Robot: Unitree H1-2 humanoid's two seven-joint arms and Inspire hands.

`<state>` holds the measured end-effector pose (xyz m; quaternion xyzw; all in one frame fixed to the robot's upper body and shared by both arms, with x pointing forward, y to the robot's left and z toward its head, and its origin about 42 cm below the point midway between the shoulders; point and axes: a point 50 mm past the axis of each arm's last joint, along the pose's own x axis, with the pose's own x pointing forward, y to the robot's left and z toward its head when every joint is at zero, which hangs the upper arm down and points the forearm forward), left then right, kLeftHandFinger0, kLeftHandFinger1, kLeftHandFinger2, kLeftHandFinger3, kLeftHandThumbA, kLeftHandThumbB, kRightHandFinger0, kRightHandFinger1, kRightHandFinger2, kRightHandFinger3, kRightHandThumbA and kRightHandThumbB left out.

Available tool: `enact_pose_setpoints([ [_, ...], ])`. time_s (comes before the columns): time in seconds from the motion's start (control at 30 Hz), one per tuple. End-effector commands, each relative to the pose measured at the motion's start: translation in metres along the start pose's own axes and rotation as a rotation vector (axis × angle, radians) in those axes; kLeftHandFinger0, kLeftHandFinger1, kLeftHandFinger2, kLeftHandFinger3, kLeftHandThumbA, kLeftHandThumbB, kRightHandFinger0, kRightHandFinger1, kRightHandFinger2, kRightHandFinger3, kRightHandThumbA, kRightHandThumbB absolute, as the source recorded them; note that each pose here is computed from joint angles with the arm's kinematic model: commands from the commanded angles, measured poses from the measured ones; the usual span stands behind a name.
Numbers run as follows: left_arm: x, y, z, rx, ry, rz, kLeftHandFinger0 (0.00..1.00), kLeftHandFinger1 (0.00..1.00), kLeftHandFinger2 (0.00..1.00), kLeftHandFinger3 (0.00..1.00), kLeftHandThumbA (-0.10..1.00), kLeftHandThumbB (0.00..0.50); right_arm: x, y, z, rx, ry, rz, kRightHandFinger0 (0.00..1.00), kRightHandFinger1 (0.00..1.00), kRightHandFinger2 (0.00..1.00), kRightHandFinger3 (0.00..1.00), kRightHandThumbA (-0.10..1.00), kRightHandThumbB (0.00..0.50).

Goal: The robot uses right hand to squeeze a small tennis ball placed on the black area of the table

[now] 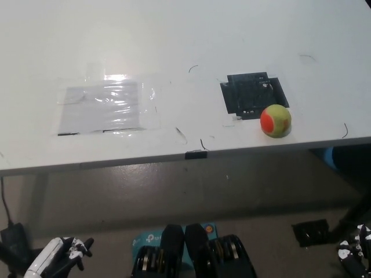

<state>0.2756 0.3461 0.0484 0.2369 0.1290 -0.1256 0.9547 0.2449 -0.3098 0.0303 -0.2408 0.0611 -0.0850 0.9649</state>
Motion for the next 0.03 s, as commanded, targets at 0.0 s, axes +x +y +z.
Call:
enact_pose_setpoints([
  [0.0, 0.0005, 0.0114, 0.0077, 0.013, -0.04, 0.035, 0.11, 0.1, 0.28, 0.38, 0.74, 0.463, 0.0065, -0.0105, 0.0092, -0.022, -0.039, 0.003, 0.04, 0.1, 0.28, 0.72, 0.06, 0.174],
])
